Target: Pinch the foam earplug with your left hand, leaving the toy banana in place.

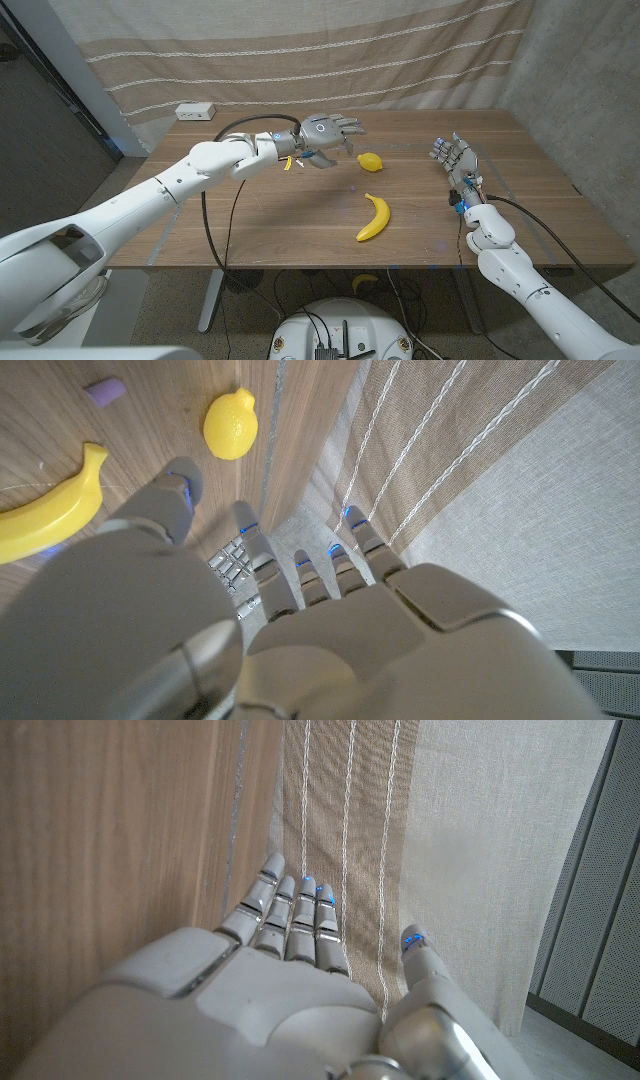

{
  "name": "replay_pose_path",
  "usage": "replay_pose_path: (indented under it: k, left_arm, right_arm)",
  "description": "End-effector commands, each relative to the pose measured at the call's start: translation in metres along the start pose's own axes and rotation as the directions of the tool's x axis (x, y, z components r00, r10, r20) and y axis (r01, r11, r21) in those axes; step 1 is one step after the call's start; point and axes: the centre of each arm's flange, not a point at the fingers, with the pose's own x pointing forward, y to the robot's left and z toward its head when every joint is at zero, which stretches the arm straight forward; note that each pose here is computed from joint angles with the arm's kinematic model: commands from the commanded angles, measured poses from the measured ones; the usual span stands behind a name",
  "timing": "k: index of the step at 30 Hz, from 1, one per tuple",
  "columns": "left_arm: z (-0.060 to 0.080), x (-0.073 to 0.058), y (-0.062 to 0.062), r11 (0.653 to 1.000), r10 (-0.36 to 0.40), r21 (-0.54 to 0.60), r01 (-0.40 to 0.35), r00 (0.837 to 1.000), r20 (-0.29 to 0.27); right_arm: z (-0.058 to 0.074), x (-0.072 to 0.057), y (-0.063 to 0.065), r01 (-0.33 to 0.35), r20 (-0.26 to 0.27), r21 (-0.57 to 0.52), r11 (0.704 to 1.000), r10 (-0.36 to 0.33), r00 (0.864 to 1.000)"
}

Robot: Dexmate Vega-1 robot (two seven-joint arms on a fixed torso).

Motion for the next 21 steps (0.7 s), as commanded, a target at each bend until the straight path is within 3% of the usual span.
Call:
replay_pose_path:
  k: [1, 21]
  left_arm:
    - [0.004, 0.001, -0.011, 0.999, -0.030, -0.027, 0.030, 1.000, 0.006]
    - [0.010, 0.004, -0.025, 0.998, -0.055, -0.038, 0.056, 0.998, 0.035]
  right_arm:
    - [0.000, 0.000, 0.000, -0.001, -0.002, -0.001, 1.000, 0.001, 1.000]
    - [-0.003, -0.004, -0.001, 0.008, 0.000, 0.008, 1.000, -0.008, 1.000]
